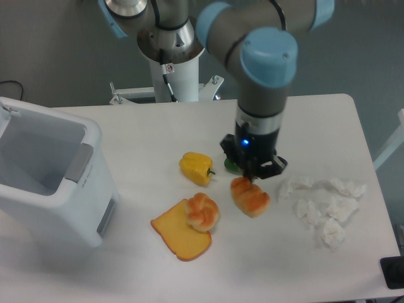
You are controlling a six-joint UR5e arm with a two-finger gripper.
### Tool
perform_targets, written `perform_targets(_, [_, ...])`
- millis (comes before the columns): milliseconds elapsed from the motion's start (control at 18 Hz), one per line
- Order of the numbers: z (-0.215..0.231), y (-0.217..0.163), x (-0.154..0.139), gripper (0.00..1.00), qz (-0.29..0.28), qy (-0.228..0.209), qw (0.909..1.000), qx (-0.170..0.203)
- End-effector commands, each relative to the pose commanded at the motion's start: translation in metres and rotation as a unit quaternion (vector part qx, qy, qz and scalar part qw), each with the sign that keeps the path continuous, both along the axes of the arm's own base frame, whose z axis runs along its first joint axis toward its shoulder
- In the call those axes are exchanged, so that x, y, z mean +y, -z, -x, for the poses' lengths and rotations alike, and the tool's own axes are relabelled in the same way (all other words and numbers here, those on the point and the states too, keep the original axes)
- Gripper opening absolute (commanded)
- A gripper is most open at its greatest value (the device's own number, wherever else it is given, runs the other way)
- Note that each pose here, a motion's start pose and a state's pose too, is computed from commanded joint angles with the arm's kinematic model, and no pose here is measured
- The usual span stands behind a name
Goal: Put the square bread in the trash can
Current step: 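Carry the held bread roll over to the white trash bin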
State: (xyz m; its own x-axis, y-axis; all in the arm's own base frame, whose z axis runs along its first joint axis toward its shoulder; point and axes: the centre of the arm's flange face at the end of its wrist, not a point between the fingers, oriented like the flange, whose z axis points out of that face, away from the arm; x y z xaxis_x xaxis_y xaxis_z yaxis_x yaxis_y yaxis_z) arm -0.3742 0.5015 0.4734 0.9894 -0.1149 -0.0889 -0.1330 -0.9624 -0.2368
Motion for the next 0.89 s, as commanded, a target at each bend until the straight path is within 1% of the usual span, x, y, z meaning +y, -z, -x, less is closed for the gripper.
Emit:
perform_targets(167, [-0.027, -0.014, 0.007, 0.12, -0.025, -0.013, 0.9995, -0.016])
perform_targets(278, [-0.056, -0.016, 0.022, 0.13, -0.03, -0.005, 0.9992, -0.026])
perform_targets(389, [-0.086, -0.021, 0.03, 0.13, -0.036, 0.0, 0.9989, -0.032])
perform_targets(556, [-0.122, -0.035, 0.04, 0.13, -0.061, -0.001, 0.9966, -0.055])
perform_targets(667, [-0.149, -0.05, 0.043, 0.13, -0.079, 0.005, 0.9947, -0.066])
perform_targets(778, [-0.16, -0.06, 0.043, 0.13, -0.093, 0.001, 0.9928, -0.076])
perform_targets(889, [-0.171, -0.063, 0.047, 0.13, -0.103, -0.003, 0.9902, -0.093])
